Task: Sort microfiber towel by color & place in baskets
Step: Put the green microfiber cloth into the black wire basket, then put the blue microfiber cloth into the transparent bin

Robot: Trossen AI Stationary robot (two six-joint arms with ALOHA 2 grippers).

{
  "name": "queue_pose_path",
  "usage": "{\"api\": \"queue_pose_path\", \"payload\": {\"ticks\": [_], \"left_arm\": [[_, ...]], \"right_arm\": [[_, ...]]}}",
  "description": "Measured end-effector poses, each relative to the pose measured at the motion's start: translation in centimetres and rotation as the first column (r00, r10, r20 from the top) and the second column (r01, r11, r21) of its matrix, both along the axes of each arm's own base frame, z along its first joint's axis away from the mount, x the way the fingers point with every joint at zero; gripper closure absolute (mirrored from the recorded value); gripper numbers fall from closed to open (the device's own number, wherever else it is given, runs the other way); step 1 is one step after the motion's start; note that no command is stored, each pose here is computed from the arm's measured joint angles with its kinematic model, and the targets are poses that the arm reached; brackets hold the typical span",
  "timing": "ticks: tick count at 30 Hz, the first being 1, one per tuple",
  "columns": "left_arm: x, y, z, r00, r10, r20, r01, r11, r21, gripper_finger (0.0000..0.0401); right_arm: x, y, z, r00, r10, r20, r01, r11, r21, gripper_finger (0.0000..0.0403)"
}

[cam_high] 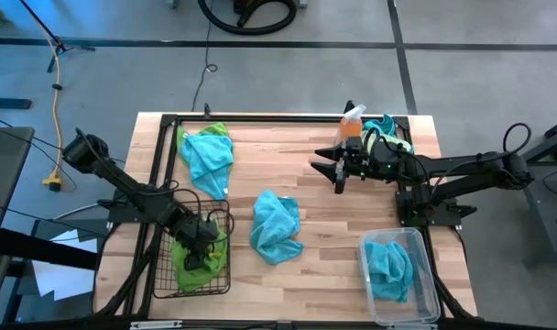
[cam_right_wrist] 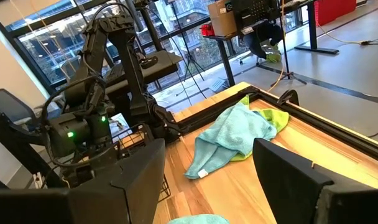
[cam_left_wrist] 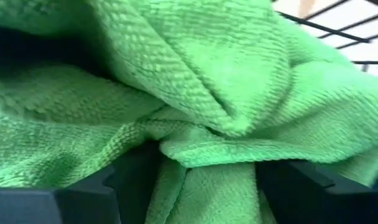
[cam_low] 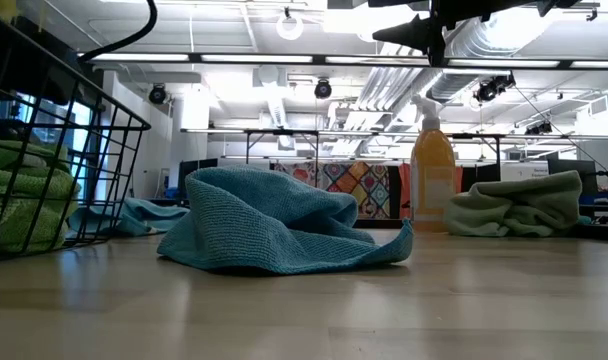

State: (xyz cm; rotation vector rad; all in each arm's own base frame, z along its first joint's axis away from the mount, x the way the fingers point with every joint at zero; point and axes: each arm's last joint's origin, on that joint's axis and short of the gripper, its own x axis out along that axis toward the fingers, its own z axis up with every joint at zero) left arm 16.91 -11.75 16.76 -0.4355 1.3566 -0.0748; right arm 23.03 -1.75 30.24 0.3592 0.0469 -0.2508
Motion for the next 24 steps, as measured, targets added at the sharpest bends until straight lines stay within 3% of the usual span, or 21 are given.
{"api": "queue_pose_path", "payload": {"ticks": [9,19,24], "left_arm": [[0.9,-1.0,2.9,0.997,-0.071,-0.021,0.068,0.99,-0.124,0.0143],[0.7,-0.5,7.7,0.986,-0.164,-0.041,0.165,0.986,0.016,0.0143],[0.1,0.6,10.4,0.989,-0.151,-0.005,0.15,0.985,0.087,0.0144]], "right_arm": [[0.0,0.0,0.0,1.0,0.0,0.0,0.0,1.0,0.0,0.0162],[0.0,0.0,0.0,1.0,0.0,0.0,0.0,1.0,-0.001,0.0162],[0.0,0.0,0.0,1.0,0.0,0.0,0.0,1.0,-0.001,0.0162]]}}
